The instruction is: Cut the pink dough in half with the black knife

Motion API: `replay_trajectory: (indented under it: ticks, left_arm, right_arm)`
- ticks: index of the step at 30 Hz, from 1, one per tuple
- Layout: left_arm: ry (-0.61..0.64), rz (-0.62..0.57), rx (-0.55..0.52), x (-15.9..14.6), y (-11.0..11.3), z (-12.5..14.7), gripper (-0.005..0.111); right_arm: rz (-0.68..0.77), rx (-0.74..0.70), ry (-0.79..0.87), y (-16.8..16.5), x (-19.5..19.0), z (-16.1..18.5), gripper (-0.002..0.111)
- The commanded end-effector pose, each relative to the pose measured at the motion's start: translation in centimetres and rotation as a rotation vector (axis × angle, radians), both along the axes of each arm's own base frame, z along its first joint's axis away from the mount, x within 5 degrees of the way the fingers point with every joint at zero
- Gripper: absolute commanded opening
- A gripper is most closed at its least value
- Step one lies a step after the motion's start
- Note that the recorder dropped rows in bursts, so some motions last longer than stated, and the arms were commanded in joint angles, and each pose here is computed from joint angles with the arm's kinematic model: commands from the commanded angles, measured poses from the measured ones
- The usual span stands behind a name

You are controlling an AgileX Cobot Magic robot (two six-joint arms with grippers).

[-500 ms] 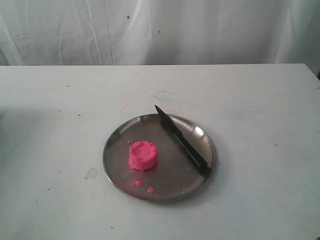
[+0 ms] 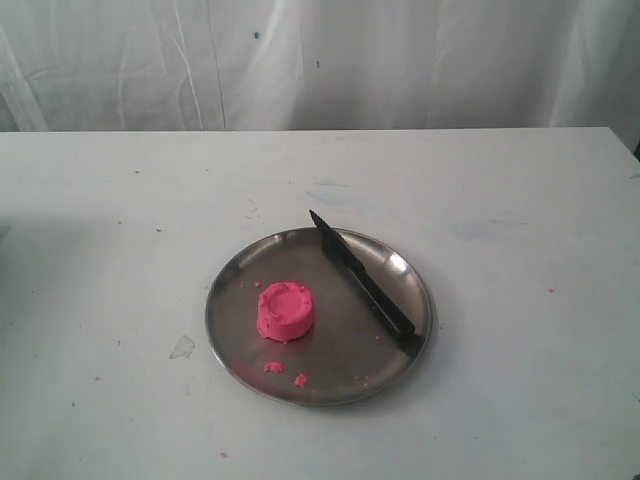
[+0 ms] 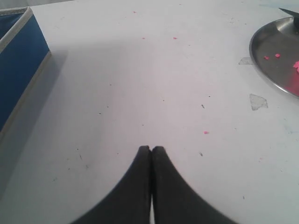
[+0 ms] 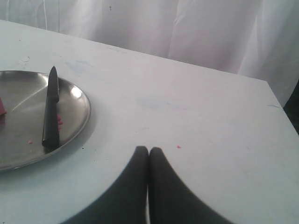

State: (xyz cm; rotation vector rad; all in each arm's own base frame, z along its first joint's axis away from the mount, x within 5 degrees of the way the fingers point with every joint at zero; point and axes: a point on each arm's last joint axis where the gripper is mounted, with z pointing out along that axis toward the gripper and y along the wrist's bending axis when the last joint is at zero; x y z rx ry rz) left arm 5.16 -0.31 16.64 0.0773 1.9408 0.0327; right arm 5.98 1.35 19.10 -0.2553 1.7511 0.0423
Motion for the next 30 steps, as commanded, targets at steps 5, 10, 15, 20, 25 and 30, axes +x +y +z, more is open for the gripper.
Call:
replay_trajectory:
  ticks: [5, 10, 15, 20, 25, 30]
  left_arm:
    - [-0.003, 0.006, 0.086, 0.0, 0.3, -0.1, 0.0]
    - [-0.003, 0.006, 0.086, 0.0, 0.3, -0.1, 0.0]
    - [-0.027, 0.011, 0.077, 0.1, 0.3, 0.2, 0.0]
    - [-0.315, 0.11, -0.408, 0.6, 0.2, 2.8, 0.0]
    - [-0.505, 0.153, -0.424, 0.5, 0.9, 4.4, 0.0]
    - [-0.631, 0.181, -0.46, 0.3, 1.4, 5.4, 0.0]
  right_arm:
    - [0.008, 0.003, 0.005, 0.1, 0.0, -0.2, 0.0]
    - [0.031, 0.003, 0.005, 0.2, -0.1, -0.2, 0.0]
    - [0.032, 0.003, 0.005, 0.2, -0.1, -0.2, 0.0]
    - [0.032, 0.003, 0.005, 0.2, -0.1, -0.2, 0.0]
    - [0.032, 0.003, 0.005, 0.2, -0.1, -0.2, 0.0]
    - [0.032, 0.003, 0.005, 0.2, -0.1, -0.2, 0.0]
